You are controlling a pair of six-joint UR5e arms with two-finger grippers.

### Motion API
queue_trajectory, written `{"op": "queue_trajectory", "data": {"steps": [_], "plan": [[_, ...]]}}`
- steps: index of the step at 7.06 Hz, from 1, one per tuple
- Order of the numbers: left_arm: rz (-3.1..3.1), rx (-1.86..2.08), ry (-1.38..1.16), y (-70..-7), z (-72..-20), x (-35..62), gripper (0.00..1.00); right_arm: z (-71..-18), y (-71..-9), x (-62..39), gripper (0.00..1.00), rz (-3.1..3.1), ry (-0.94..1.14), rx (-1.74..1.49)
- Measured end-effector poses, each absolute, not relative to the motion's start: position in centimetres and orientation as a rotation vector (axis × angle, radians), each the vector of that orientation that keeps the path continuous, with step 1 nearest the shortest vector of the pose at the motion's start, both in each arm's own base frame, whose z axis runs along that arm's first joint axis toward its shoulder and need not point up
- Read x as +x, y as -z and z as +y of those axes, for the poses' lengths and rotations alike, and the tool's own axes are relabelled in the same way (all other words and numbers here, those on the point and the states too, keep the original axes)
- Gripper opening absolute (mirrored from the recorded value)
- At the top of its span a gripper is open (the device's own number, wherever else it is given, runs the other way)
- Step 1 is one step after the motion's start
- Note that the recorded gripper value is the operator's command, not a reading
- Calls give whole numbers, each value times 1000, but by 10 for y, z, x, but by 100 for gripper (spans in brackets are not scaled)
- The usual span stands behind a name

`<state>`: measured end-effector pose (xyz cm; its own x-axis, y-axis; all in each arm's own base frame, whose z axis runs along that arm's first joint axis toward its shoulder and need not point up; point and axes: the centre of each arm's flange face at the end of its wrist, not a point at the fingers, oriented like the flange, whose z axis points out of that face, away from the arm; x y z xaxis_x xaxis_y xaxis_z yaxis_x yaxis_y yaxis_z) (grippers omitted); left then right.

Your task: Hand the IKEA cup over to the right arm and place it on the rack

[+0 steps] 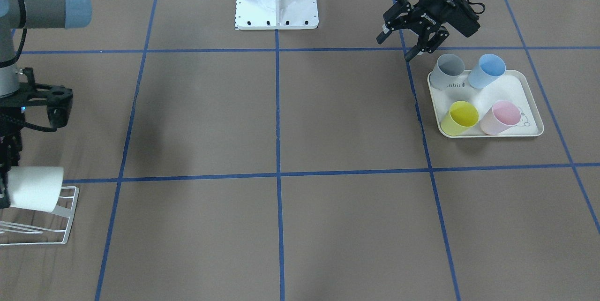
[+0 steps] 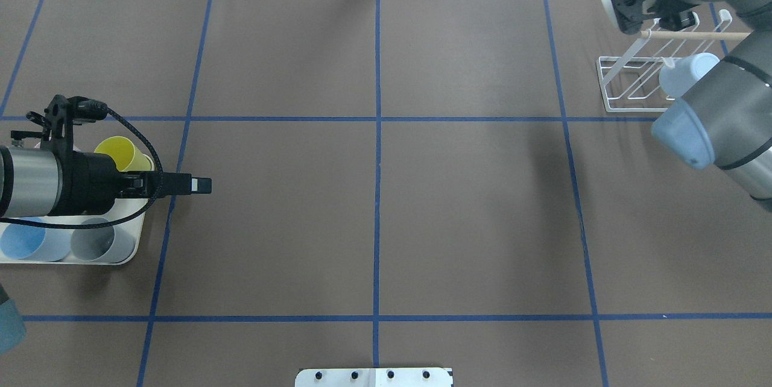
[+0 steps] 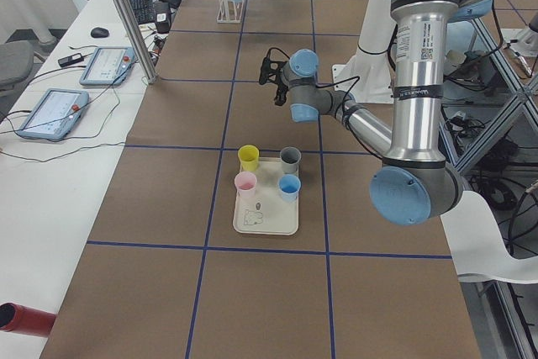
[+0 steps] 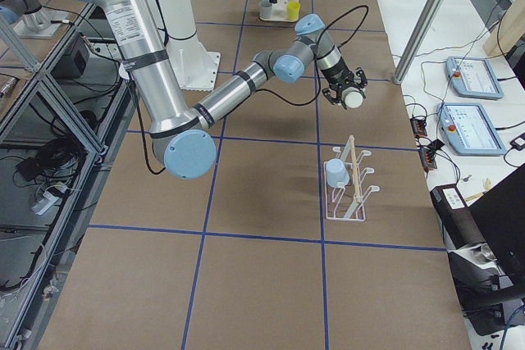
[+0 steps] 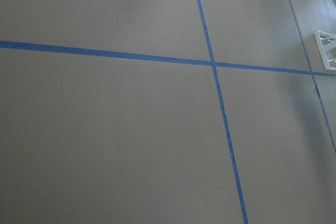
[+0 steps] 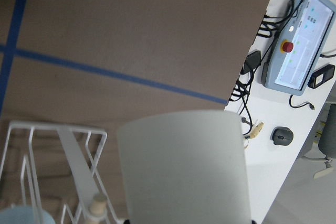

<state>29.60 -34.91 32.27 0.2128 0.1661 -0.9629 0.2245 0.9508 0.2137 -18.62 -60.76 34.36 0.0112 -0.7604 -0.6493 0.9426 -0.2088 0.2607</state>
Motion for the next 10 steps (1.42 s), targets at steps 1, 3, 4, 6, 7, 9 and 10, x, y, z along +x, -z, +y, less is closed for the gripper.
{"op": "queue_trajectory", "data": {"steps": [1,3,4,6,7,9,10], "plan": [[1366,342,44,-321,-349,295,100,-624,-361,-157,0,414,1690,737],[1370,346,47,-319,-349,294,100,-640,-389,-135,0,569,1794,590],[1371,346,48,-319,-349,294,100,-645,-402,-134,0,583,1811,553],[1369,343,48,-320,-349,295,100,-657,-432,-139,0,607,1812,535],[1369,342,47,-320,-349,295,100,-661,-443,-141,0,621,1802,546],[1370,341,45,-320,-349,297,100,-660,-458,-147,0,616,1780,553],[1371,341,44,-320,-349,297,100,-657,-466,-151,0,607,1767,548]]}}
